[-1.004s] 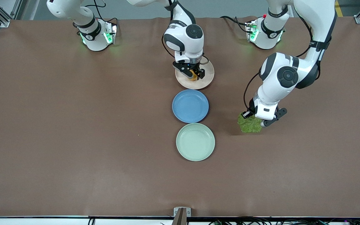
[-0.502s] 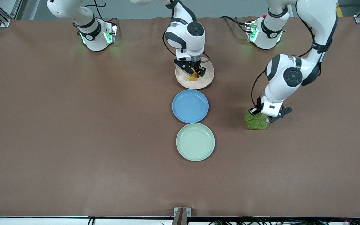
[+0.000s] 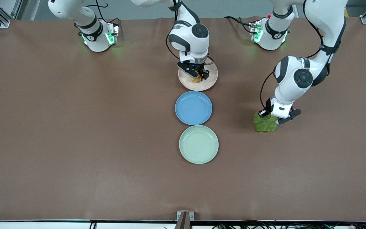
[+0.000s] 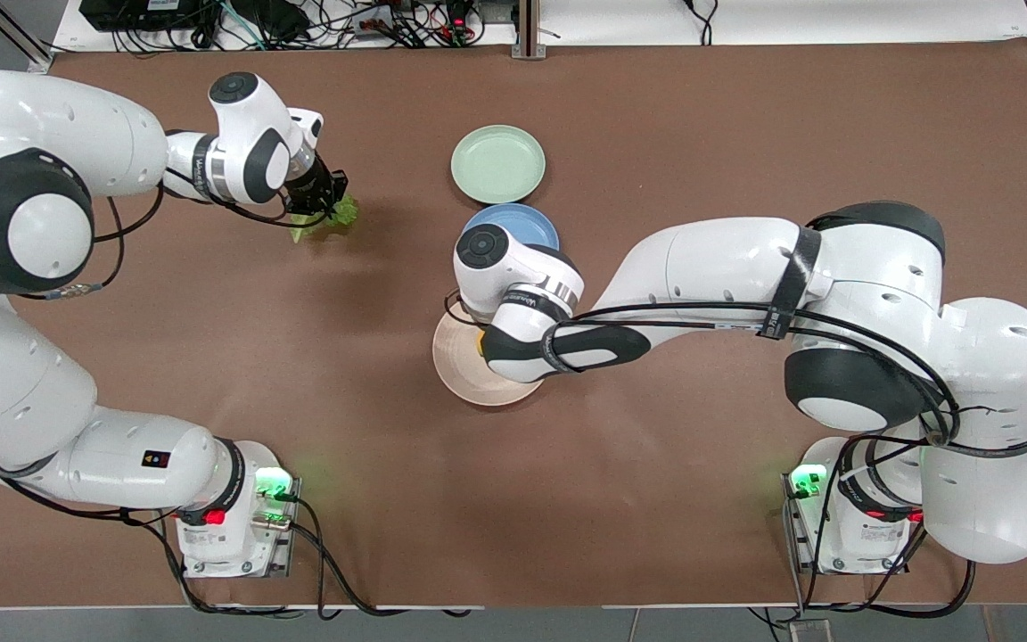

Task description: Pick lemon and lettuce from plates

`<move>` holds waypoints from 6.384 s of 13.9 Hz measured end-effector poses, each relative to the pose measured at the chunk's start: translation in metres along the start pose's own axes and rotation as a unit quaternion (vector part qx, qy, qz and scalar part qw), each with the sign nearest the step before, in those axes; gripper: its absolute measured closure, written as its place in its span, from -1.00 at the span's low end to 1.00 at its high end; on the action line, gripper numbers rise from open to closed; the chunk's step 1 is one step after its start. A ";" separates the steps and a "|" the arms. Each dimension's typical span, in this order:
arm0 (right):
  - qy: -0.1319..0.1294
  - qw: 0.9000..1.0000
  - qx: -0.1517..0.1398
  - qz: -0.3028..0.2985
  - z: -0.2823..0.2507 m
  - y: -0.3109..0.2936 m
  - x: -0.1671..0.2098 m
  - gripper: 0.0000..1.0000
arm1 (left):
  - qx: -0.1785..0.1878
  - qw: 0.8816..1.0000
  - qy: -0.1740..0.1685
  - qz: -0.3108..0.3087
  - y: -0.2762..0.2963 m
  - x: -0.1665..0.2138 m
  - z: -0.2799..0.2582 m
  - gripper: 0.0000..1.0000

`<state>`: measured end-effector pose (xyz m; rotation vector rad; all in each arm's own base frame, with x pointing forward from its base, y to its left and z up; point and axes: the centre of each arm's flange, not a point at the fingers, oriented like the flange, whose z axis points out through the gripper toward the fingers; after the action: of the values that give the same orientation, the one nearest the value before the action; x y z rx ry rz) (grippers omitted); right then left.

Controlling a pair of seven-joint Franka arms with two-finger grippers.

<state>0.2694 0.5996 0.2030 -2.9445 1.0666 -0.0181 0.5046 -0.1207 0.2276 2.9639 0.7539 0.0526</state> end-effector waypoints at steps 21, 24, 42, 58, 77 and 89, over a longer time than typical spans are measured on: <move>-0.017 0.984 -0.027 -0.174 -0.139 0.091 0.370 -0.26 | -0.014 1.000 0.018 0.021 0.000 0.013 0.002 -0.13; -0.028 0.975 -0.028 -0.218 -0.138 0.158 0.457 -0.26 | -0.018 0.998 0.026 0.053 0.006 0.018 -0.032 -0.67; -0.012 0.941 -0.012 -0.337 -0.010 0.295 0.546 -0.26 | 0.013 0.975 -0.018 0.220 0.007 0.047 -0.322 -1.00; -0.022 0.937 -0.014 -0.348 0.012 0.290 0.536 -0.26 | -0.018 0.975 0.040 0.216 0.028 0.088 -0.395 -1.00; -0.039 0.933 -0.018 -0.357 0.000 0.273 0.537 -0.62 | -0.021 0.975 0.046 0.218 0.029 0.087 -0.403 -1.00; -0.082 0.937 -0.036 -0.337 -0.221 0.255 0.617 -1.00 | -0.005 0.974 0.049 0.221 0.008 0.099 -0.411 -1.00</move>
<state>0.5770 0.0075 0.4254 -3.1364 0.0074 0.2594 0.5732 -0.0515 0.6385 3.0724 0.0854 0.2313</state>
